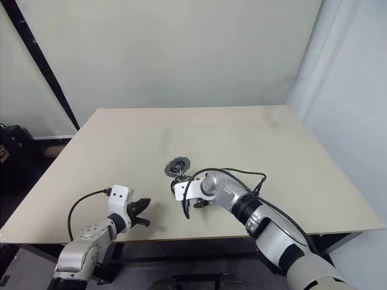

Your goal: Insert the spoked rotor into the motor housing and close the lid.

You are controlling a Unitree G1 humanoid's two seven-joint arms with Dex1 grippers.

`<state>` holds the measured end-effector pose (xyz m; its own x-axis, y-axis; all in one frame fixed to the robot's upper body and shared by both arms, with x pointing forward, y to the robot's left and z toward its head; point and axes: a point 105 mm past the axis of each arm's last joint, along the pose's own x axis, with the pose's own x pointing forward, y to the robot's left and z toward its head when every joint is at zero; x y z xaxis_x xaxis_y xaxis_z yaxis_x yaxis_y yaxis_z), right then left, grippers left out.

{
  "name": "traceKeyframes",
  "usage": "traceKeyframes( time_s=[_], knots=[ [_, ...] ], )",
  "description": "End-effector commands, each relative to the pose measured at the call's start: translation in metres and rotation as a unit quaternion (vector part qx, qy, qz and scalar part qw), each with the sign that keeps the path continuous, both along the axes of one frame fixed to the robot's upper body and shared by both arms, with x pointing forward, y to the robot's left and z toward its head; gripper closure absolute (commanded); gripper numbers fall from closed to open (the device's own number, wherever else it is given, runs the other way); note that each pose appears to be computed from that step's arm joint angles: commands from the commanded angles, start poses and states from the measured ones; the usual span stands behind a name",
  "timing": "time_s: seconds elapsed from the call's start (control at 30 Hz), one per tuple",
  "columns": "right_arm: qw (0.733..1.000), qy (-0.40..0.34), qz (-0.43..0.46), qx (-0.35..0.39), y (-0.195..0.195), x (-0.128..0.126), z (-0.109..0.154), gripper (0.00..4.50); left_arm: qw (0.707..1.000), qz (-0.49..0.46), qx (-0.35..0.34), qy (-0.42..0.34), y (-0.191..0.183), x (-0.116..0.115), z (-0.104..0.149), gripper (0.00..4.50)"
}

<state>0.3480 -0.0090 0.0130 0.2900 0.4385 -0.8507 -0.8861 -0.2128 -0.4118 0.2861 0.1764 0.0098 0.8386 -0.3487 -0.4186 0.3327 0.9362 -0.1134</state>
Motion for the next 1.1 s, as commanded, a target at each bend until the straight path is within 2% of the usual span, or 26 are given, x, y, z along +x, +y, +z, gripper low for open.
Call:
traceKeyframes(
  time_s=[0.03, 0.07, 0.17, 0.33, 0.43, 0.47, 0.83, 0.97, 1.1],
  knots=[
    [1.000, -0.020, -0.016, 0.002, 0.001, 0.010, 0.010, 1.06, 0.999, -0.009, 0.006, -0.036, -0.004, 0.006, 0.017, 4.48],
    [1.000, -0.020, -0.020, 0.002, 0.001, 0.010, 0.009, 1.06, 0.999, -0.009, 0.006, -0.037, -0.004, 0.006, 0.018, 4.48],
    [0.999, -0.016, -0.028, 0.007, 0.002, 0.010, 0.007, 1.59, 0.999, -0.009, 0.006, -0.039, -0.004, 0.007, 0.018, 4.50],
    [0.999, -0.009, -0.028, 0.011, 0.005, 0.008, 0.006, 3.36, 0.999, -0.008, 0.007, -0.039, -0.003, 0.007, 0.018, 4.50],
    [0.999, -0.009, -0.028, 0.014, 0.007, 0.007, 0.007, 4.23, 0.999, -0.006, 0.008, -0.038, -0.002, 0.006, 0.017, 4.50],
    [0.999, -0.008, -0.028, 0.015, 0.008, 0.007, 0.008, 4.39, 0.999, -0.006, 0.008, -0.038, -0.002, 0.006, 0.017, 4.50],
    [0.999, -0.007, -0.035, 0.038, 0.016, 0.007, 0.016, 4.41, 0.999, -0.004, 0.008, -0.037, -0.002, 0.004, 0.015, 4.50],
    [0.996, 0.033, -0.058, 0.065, 0.018, 0.000, 0.027, 4.41, 0.999, -0.005, 0.009, -0.037, -0.002, 0.004, 0.013, 4.50],
    [0.990, 0.095, -0.072, 0.078, 0.017, -0.022, 0.038, 4.41, 0.999, -0.004, 0.010, -0.035, -0.001, 0.005, 0.011, 4.50]
  ],
)
